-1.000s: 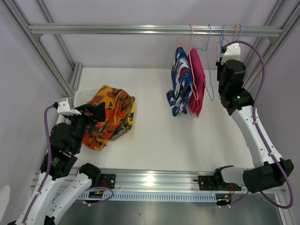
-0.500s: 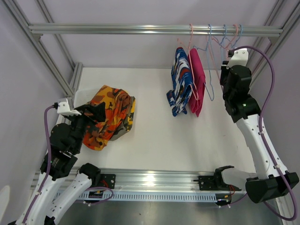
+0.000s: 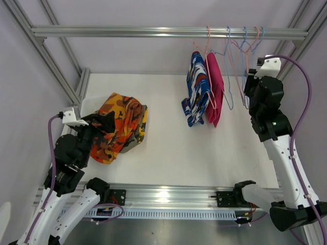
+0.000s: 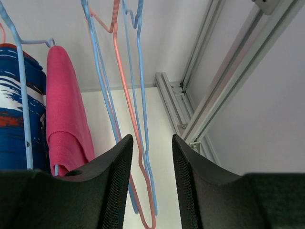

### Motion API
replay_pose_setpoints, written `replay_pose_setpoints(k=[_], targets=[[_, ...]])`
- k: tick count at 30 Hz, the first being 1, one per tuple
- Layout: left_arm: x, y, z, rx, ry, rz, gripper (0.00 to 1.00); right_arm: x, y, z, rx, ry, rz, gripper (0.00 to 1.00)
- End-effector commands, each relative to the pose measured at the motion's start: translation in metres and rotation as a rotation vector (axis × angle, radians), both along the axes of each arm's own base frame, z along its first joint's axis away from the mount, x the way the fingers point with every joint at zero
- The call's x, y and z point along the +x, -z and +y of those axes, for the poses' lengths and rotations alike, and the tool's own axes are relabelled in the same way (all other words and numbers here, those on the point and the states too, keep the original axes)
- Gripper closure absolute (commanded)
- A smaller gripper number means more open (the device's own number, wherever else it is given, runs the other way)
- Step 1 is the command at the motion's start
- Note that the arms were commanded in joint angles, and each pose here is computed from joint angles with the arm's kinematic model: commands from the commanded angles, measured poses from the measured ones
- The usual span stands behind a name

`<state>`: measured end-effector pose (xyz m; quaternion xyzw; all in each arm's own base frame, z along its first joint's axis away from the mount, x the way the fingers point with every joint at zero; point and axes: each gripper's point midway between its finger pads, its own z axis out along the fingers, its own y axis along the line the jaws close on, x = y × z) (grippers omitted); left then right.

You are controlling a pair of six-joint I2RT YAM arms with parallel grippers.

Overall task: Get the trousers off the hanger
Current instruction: Place the hanger at the clothesline.

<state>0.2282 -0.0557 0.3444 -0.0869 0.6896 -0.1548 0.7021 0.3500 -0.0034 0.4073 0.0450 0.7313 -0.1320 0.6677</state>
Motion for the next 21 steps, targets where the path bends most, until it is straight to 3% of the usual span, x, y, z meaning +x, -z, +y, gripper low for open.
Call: replay_pose_setpoints(k=[1, 14, 21], targets=[[-0.002, -0.008, -0.003, 0.01, 0.023, -0.035, 0.01, -0.018, -0.024, -0.006, 0.037, 0.014, -0.067, 0.57], [0.0, -0.006, -0.003, 0.016, 0.017, -0.029, 0.01, -0.063, -0.065, -0.019, 0.09, 0.029, -0.15, 0.54], [0.002, -0.004, -0.003, 0.019, 0.016, -0.022, 0.01, -0.082, -0.086, 0.001, 0.172, -0.096, -0.178, 0.52]])
